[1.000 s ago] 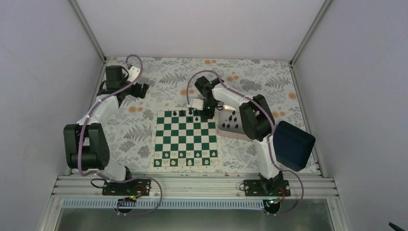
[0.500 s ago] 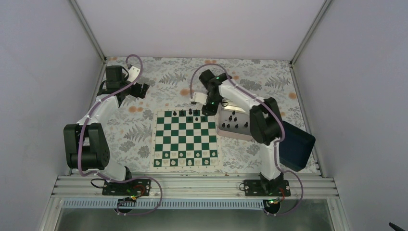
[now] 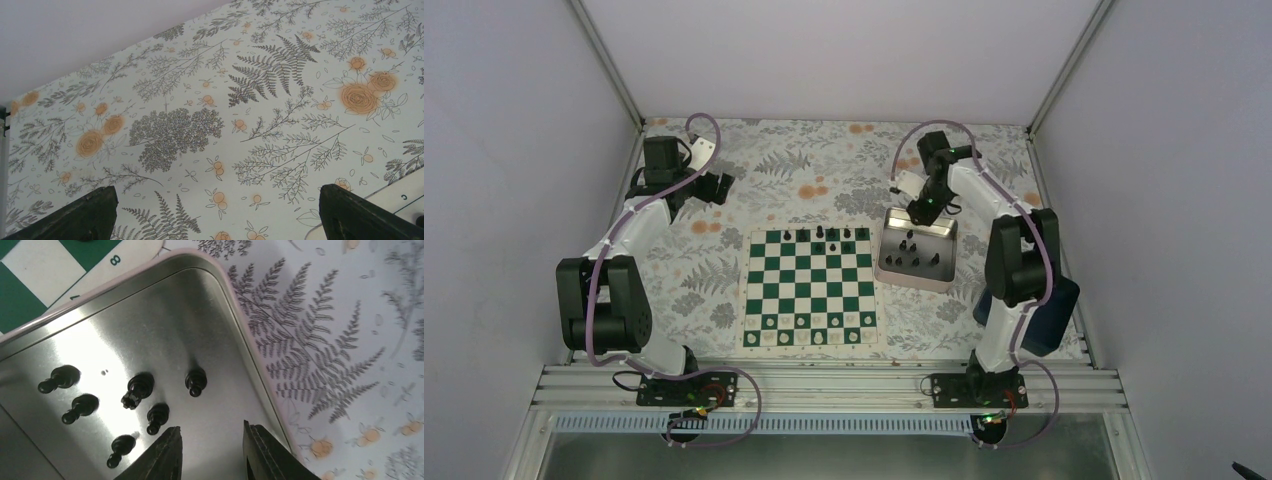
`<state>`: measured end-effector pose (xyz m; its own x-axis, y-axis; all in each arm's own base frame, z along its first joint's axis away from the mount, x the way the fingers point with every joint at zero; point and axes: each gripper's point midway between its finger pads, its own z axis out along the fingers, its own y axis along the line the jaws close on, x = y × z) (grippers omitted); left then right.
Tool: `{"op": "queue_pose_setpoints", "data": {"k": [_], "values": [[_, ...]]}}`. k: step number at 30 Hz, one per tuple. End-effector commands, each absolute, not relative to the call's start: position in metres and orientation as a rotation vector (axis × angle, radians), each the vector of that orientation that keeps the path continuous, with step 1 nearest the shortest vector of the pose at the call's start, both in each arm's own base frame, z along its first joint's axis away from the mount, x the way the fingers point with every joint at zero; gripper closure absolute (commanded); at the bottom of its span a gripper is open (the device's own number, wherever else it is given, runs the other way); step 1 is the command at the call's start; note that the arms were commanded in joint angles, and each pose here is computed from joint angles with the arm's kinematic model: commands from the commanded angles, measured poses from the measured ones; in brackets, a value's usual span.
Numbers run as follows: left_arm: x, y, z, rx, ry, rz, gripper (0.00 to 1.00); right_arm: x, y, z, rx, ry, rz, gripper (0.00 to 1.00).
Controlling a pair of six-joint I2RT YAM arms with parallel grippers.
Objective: Set up the chess pieces on the board
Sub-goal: Pick up the chess piece from the storage box.
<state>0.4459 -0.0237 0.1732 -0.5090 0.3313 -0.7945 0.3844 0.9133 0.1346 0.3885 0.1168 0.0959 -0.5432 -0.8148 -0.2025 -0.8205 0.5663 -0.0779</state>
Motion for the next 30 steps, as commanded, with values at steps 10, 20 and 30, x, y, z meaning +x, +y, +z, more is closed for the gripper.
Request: {"op": "queue_pose_setpoints", "data": {"k": [10, 20, 30], "values": [[0.448, -0.022, 0.177, 0.513, 2.132, -0.062, 0.0, 0.394, 0.127, 0.045, -1.394, 2.613, 0.142, 0.63], [0.449, -0.023, 0.175, 0.516, 2.136, -0.069, 0.0, 0.378, 0.125, 0.033, -1.397, 2.671, 0.189, 0.64], [0.448, -0.023, 0.175, 0.515, 2.134, -0.066, 0.0, 0.377, 0.123, 0.025, -1.384, 2.674, 0.18, 0.8]]}}
